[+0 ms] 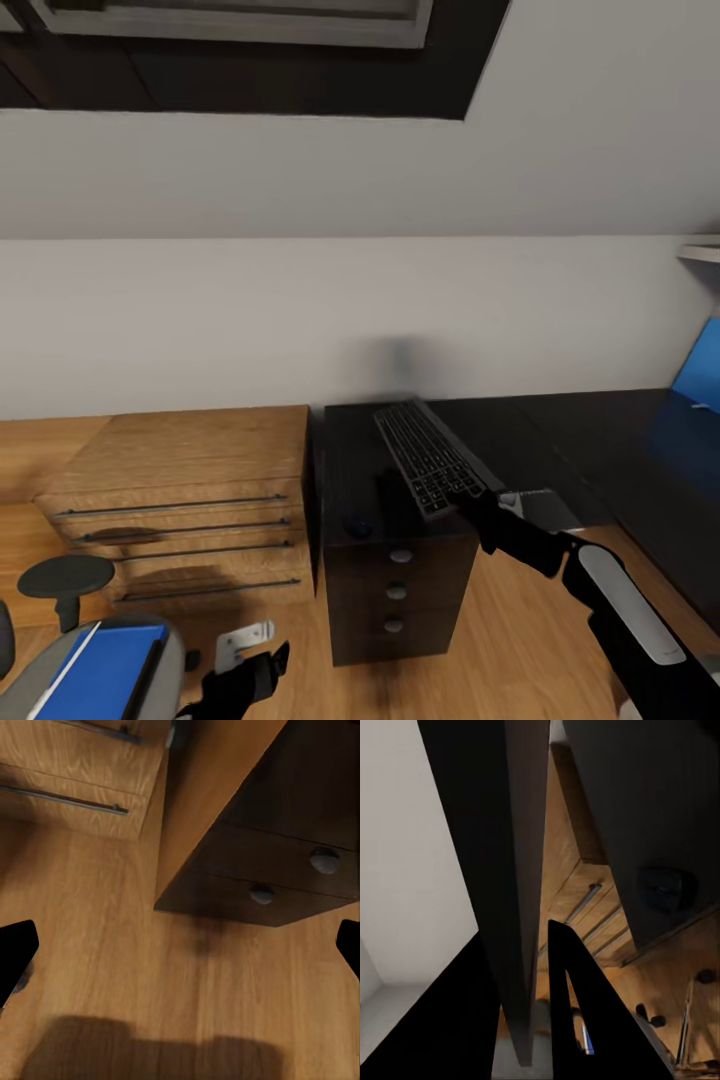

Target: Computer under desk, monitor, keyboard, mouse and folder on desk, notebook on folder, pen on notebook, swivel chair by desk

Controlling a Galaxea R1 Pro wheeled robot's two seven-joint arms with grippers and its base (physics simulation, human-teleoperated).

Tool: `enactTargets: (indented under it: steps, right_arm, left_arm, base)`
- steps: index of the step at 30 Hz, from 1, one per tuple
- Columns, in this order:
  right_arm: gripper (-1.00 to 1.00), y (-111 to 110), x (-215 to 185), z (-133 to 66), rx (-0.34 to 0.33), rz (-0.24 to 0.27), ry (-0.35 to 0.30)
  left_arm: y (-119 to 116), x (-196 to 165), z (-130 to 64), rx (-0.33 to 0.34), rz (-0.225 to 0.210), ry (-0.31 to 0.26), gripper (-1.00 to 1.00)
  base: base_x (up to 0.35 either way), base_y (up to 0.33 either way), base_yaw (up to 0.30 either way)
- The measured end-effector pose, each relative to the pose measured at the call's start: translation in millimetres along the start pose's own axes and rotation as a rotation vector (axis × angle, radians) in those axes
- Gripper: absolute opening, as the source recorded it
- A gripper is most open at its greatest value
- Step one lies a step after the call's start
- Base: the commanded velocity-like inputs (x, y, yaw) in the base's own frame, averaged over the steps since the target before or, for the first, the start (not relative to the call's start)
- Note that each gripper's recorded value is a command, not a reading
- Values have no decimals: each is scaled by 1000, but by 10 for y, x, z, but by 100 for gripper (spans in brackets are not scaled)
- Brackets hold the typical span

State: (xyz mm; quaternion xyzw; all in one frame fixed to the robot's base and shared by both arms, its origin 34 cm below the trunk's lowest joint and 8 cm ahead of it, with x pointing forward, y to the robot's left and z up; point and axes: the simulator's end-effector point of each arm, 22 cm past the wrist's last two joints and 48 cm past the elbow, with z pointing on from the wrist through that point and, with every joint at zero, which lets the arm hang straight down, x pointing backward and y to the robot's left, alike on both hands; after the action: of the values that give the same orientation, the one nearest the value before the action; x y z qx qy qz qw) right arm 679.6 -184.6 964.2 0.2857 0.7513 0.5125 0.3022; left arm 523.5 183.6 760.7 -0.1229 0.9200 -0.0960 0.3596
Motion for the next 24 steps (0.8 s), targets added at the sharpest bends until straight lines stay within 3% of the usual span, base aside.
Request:
enactTargets:
  steps: [15, 19, 24]
  right_arm:
    - [-100, 23, 32, -80, 28, 12, 11]
    - [-100, 58, 30, -100, 31, 8, 11]
    - [-100, 102, 27, -125, 33, 7, 10]
  left_arm:
    - [11, -35, -120, -17, 16, -12, 100]
    - [42, -43, -148, -32, 50, -16, 100]
    - [35, -72, -195, -34, 58, -18, 100]
  base:
    - [-207, -232, 0]
    - [-217, -284, 0]
    - [-216, -285, 0]
